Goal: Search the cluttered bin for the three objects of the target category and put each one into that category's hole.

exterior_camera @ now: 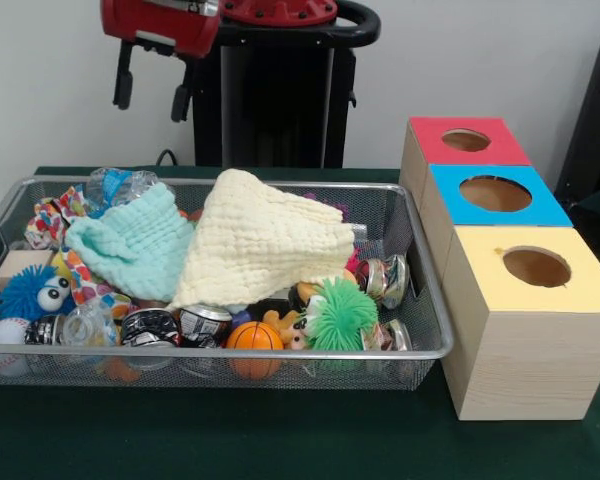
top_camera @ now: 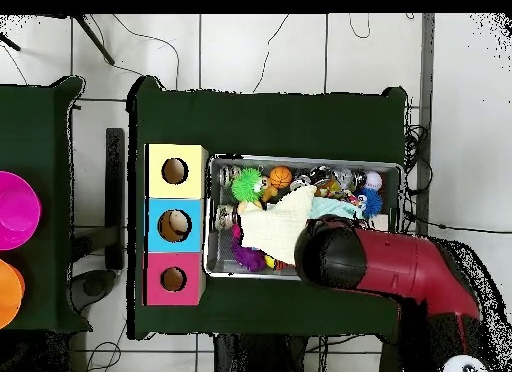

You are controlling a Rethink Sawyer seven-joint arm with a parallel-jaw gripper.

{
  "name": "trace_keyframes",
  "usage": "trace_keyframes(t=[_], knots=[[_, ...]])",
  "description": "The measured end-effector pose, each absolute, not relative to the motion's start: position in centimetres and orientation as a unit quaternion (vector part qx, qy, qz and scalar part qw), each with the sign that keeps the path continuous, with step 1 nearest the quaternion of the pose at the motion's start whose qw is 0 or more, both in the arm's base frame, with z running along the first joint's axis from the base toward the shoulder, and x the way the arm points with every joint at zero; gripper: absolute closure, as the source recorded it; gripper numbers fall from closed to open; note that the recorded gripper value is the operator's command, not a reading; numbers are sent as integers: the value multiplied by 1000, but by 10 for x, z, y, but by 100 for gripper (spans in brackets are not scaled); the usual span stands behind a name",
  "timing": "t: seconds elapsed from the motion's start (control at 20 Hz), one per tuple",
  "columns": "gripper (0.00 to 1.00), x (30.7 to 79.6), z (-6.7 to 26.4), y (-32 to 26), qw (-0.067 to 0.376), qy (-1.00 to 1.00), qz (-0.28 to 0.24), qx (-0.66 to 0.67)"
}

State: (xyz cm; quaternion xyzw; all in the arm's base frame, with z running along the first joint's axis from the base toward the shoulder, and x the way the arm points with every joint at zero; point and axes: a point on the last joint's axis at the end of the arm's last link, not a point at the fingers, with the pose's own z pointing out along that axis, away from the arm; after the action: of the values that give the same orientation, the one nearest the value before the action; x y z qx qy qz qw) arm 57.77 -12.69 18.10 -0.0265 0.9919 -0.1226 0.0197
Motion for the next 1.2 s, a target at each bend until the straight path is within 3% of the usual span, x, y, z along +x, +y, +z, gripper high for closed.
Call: trace_keyframes(t=[0.85, 1.2], knots=[[0, 569, 160, -87, 20, 988, -127, -86], [0, 535, 146, -90, -6, 991, -112, -78]])
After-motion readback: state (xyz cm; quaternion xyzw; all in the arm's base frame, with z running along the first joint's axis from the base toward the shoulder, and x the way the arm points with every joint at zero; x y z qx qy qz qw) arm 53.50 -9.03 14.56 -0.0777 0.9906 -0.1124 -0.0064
